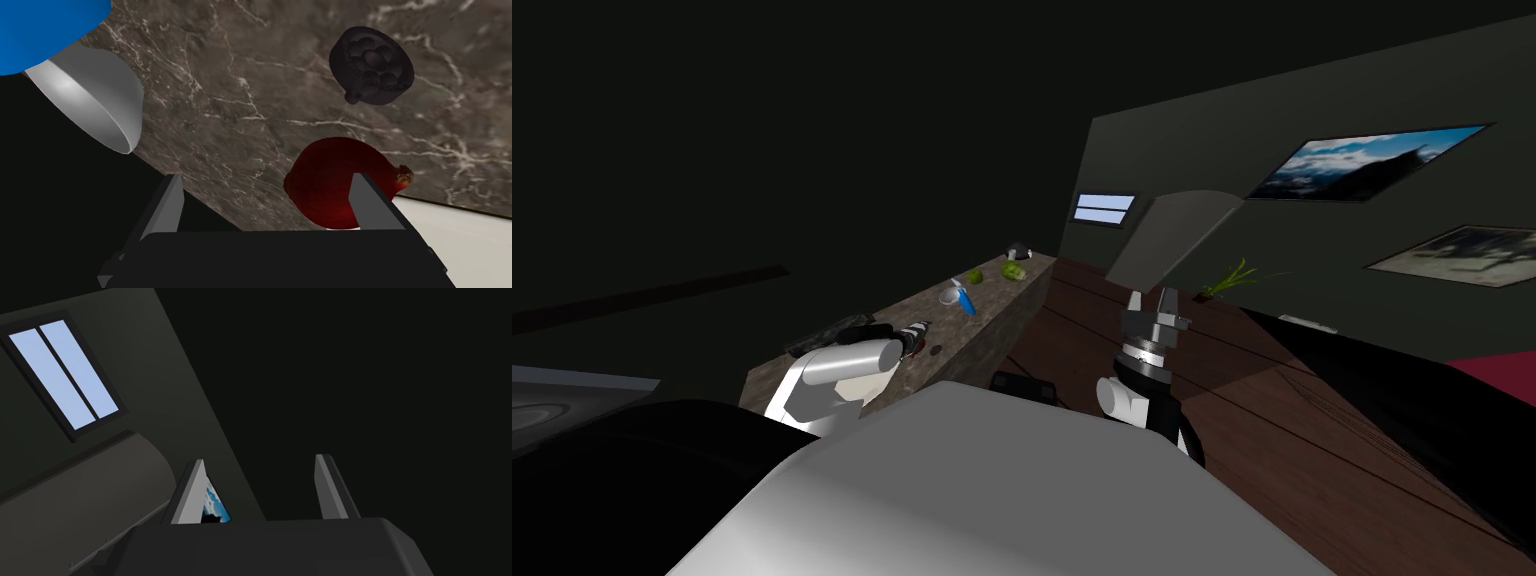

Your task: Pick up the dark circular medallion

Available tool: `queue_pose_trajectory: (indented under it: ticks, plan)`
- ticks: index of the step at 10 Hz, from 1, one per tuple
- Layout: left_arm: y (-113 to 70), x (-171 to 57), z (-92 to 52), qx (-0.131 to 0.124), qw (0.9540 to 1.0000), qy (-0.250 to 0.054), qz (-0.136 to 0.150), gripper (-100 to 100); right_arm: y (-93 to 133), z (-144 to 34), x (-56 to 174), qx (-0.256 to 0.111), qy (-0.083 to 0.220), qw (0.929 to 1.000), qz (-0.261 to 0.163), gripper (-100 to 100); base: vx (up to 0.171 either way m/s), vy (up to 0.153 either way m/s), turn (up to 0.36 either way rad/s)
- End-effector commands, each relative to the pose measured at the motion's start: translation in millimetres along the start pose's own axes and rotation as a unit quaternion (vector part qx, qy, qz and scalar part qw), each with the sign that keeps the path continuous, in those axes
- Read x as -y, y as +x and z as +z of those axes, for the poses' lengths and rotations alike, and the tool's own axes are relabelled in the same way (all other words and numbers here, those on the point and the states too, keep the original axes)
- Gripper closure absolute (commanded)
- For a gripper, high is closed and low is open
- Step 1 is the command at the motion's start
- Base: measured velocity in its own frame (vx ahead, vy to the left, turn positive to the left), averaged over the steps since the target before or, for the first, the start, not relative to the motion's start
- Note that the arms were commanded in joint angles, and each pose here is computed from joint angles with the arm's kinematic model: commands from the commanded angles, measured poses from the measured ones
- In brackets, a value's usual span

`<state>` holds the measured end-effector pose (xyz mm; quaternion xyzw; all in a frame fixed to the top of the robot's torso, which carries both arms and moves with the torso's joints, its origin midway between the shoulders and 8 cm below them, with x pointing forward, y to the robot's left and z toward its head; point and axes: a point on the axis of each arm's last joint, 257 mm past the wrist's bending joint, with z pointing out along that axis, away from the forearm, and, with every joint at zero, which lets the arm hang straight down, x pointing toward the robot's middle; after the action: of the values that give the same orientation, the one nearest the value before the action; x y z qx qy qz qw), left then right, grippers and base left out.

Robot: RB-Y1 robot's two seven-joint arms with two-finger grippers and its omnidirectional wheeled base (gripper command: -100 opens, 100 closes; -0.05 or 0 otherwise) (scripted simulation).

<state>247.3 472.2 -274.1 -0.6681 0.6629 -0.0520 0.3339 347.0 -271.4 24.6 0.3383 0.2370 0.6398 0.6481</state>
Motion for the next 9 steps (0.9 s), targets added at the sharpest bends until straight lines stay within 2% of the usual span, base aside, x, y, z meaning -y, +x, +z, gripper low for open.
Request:
queue_pose_trajectory:
  ticks: [1, 6, 9]
  plan:
    - [2.8, -11.1, 0.9, -0.012, 0.9997, -0.022, -0.002, -100, 0.0, 0.0, 0.0, 0.0, 0.0, 1.0, 0.0, 0, 0.051, -0.012, 0.103]
    - [14.0, -39.8, -0.4, -0.041, 0.9961, -0.078, -0.004, -100, 0.0, 0.0, 0.0, 0.0, 0.0, 1.0, 0.0, 0, 0.059, -0.031, 0.071]
    - [21.5, -56.0, -2.6, -0.062, 0.9919, -0.111, -0.005, -100, 0.0, 0.0, 0.0, 0.0, 0.0, 1.0, 0.0, 0, 0.053, -0.029, 0.075]
